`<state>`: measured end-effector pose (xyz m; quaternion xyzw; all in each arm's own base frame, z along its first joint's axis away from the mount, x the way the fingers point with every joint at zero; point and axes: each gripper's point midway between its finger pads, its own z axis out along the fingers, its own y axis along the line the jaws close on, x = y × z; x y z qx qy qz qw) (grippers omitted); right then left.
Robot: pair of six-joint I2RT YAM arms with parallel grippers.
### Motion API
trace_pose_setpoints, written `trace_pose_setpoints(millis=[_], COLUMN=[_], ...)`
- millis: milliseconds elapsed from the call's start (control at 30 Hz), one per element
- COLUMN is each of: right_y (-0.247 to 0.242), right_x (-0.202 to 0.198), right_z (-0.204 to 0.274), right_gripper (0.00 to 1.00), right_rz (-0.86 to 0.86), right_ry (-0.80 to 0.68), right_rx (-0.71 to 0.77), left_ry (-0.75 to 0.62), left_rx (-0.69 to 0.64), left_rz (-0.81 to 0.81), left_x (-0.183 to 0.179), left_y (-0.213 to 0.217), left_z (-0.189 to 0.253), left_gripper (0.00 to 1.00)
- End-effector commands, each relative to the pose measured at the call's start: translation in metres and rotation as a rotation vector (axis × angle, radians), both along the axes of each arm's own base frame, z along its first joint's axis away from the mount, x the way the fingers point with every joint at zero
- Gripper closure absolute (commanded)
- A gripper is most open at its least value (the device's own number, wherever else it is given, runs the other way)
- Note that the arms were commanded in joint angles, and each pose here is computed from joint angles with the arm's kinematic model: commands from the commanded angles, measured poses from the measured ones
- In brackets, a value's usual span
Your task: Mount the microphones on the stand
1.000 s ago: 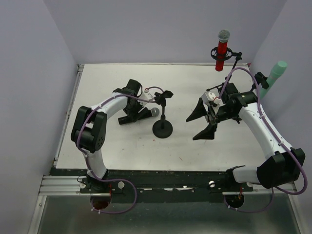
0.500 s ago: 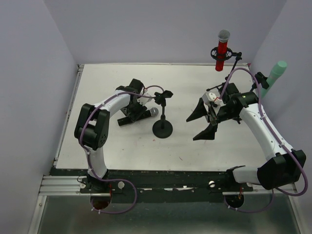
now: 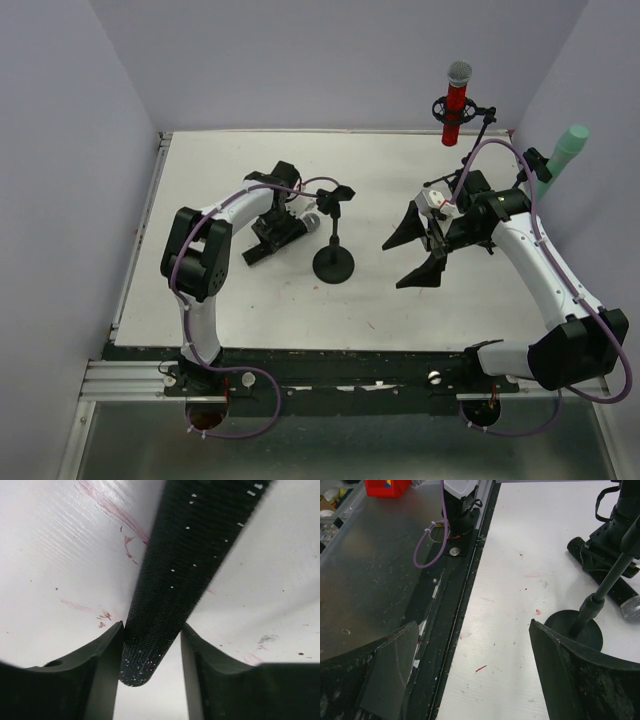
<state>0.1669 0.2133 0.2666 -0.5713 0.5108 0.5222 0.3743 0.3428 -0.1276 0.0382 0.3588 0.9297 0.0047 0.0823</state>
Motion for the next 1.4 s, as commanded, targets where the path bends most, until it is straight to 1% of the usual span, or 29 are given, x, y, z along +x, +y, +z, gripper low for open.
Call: trace_pose_setpoints(millis=[0, 67, 167, 267, 467, 600, 767, 867, 933, 1000, 1067, 1100, 1200, 1267, 1367], right_y=[0.001, 0.001, 0.001, 0.001, 0.002, 0.002, 0.0, 0.001, 0.001, 0.002, 0.003, 0.004, 0.01, 0.015, 0.023], right_x=[-0.007, -0.008, -0.007, -0.006, -0.004, -0.002, 0.007, 0.024, 0.04, 0.056, 0.072, 0.077, 0.089, 0.092, 0.098], right_z=[0.007, 0.008, 0.007, 0.005, 0.002, -0.001, -0.011, -0.016, -0.009, 0.002, 0.019, 0.027, 0.055, 0.081, 0.116], right_gripper=[0.01, 0.0, 0.0, 0.01, 0.0, 0.0, 0.0, 0.0, 0.0, 0.0, 0.0, 0.0, 0.0, 0.0, 0.0], right_rz=[0.012, 0.012, 0.012, 0.01, 0.008, 0.003, -0.028, -0.092, -0.165, -0.239, -0.285, -0.302, -0.286, -0.261, -0.254], right_ry=[-0.006, -0.009, -0.007, -0.003, 0.014, 0.019, 0.013, 0.01, 0.014, 0.013, 0.001, 0.02, 0.062, 0.076, 0.082], right_rx=[0.026, 0.027, 0.025, 0.024, 0.023, 0.012, -0.039, -0.084, -0.105, -0.119, -0.124, -0.131, -0.123, -0.088, -0.034], left_ry=[0.012, 0.008, -0.038, -0.096, -0.273, -0.384, -0.578, -0.703, -0.776, -0.847, -0.892, -0.912, -0.967, -1.0, -0.982], left_rx=[0.022, 0.01, -0.052, -0.177, -0.325, -0.44, -0.585, -0.672, -0.737, -0.807, -0.88, -0.926, -1.069, -1.17, -1.326], left_rz=[0.043, 0.088, 0.183, 0.257, 0.36, 0.408, 0.396, 0.363, 0.326, 0.29, 0.246, 0.226, 0.166, 0.108, 0.011], left_x=[0.001, 0.003, 0.011, 0.016, 0.026, 0.022, 0.01, -0.002, -0.013, -0.026, -0.037, -0.042, -0.062, -0.077, -0.096], left_y=[0.004, 0.009, 0.017, 0.016, 0.025, 0.025, 0.021, 0.019, 0.015, 0.012, 0.005, 0.001, -0.011, -0.019, -0.038], left_z=[0.003, 0.004, 0.012, 0.026, 0.065, 0.096, 0.157, 0.199, 0.23, 0.265, 0.299, 0.317, 0.37, 0.406, 0.452], left_gripper=[0.58, 0.66, 0.76, 0.84, 0.86, 0.86, 0.86, 0.86, 0.86, 0.87, 0.87, 0.87, 0.87, 0.87, 0.87])
